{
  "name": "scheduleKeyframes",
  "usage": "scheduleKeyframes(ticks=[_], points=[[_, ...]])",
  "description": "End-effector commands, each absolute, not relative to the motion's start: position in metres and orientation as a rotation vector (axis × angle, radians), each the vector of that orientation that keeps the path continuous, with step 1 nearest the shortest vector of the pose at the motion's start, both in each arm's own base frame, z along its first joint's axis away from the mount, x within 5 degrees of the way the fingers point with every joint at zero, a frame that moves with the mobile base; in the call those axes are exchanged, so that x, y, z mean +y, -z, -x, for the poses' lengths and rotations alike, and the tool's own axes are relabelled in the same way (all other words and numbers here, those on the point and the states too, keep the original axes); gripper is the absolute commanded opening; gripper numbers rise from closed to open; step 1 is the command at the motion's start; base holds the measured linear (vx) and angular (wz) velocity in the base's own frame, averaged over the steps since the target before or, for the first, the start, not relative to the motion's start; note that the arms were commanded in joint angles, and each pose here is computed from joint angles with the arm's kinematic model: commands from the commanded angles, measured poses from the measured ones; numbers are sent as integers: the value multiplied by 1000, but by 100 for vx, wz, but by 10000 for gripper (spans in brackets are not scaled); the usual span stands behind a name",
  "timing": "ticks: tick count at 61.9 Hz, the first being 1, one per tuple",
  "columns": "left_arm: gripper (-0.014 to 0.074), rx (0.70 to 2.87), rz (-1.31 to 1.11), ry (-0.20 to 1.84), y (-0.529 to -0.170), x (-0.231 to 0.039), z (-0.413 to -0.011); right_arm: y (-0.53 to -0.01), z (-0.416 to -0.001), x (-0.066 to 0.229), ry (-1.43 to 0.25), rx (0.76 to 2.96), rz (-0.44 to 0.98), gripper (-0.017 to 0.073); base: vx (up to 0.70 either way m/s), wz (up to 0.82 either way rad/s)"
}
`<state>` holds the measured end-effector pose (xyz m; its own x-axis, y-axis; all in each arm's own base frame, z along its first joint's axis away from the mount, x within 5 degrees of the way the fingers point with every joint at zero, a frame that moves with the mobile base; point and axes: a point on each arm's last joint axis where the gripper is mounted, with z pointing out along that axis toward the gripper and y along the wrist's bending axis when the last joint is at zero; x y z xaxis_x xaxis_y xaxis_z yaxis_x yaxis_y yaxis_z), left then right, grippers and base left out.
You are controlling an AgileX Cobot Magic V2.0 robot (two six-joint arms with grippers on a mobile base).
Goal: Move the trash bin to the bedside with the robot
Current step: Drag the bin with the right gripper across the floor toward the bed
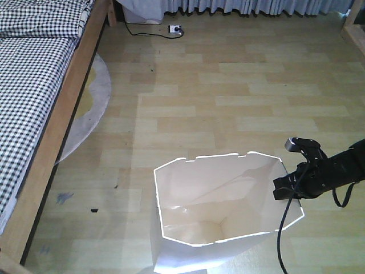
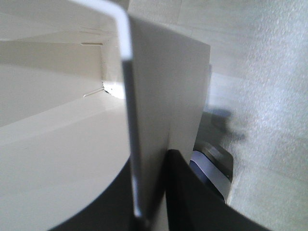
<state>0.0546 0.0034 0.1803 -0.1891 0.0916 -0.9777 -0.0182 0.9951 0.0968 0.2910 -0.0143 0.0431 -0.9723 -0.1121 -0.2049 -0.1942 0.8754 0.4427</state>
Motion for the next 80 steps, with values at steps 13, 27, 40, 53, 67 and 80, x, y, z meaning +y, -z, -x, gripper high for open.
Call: scheduleKeyframes(ticks=[13, 27, 40, 53, 67, 80], points=[[-6, 1704, -56, -78, -178, 2, -56, -74, -297, -3, -934, 2760, 191, -6, 35, 1], [-6, 1704, -56, -78, -178, 2, -56, -74, -297, -3, -934, 2760, 191, -6, 35, 4], [-6, 1704, -56, -78, -178, 2, -56, -74, -297, -3, -934, 2760, 191, -6, 33, 5], [-6, 1704, -56, -78, -178, 2, -56, -74, -297, -3, -934, 2760, 191, -6, 32, 3], [-6, 1704, -56, -78, -178, 2, -56, -74, -297, -3, -934, 2760, 191, -6, 33, -2], [-6, 1704, -56, -78, -178, 2, -56, -74, -297, -3, -934, 2760, 191, -6, 34, -5]])
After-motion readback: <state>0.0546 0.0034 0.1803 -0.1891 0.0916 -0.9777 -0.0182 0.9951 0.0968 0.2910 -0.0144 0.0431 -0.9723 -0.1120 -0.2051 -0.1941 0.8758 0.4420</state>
